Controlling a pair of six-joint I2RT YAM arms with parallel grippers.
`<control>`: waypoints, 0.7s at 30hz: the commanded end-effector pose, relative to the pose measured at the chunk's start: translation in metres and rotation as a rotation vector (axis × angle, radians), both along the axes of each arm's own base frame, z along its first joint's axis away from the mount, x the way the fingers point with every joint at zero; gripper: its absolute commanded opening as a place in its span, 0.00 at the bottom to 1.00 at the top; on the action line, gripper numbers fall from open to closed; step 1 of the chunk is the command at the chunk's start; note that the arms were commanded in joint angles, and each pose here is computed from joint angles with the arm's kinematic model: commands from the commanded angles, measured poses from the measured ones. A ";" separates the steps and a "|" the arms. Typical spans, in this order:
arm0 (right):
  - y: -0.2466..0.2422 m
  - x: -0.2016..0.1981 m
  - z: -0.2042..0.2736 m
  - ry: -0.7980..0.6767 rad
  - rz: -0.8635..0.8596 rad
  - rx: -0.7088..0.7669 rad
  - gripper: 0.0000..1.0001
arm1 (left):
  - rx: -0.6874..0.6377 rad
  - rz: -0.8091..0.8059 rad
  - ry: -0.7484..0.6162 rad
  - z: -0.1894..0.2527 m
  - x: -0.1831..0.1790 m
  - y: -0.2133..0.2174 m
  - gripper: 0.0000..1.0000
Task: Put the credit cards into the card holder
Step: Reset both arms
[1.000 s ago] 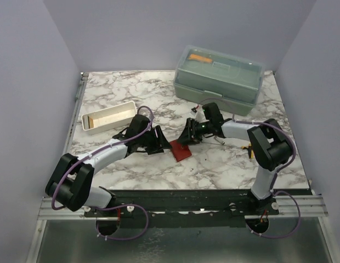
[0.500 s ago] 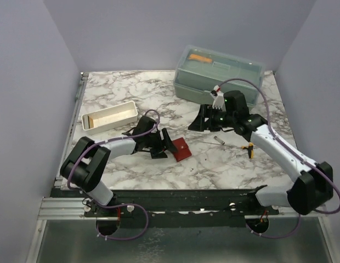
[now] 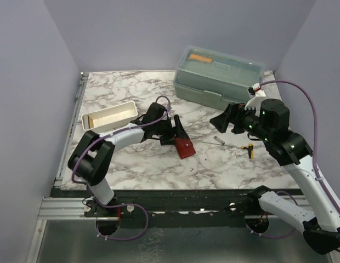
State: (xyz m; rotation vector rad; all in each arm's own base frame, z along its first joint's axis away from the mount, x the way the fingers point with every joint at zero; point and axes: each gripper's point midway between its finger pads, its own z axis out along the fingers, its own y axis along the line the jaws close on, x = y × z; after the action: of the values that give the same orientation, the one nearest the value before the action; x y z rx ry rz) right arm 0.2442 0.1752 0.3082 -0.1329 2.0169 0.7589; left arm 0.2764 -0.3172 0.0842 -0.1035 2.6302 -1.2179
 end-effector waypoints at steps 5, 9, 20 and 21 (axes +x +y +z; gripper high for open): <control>-0.044 -0.023 0.086 -0.228 -0.122 -0.016 1.00 | 0.139 0.150 -0.505 0.170 0.015 0.065 0.89; -0.054 -0.041 0.138 -0.371 -0.112 0.011 1.00 | 0.034 0.266 -0.823 0.287 -0.001 0.099 0.97; -0.073 -0.086 0.212 -0.622 -0.101 0.103 1.00 | -0.136 0.469 -1.346 0.451 -0.080 0.182 0.99; -0.074 -0.088 0.215 -0.629 -0.104 0.109 1.00 | -0.147 0.472 -1.373 0.458 -0.086 0.186 0.99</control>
State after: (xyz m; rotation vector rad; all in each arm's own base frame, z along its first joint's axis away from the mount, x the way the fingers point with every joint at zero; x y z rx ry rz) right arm 0.1644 0.1083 0.5078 -0.1719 1.4330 0.6740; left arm 0.1921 -0.1471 0.5330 0.0625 1.2859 -0.9056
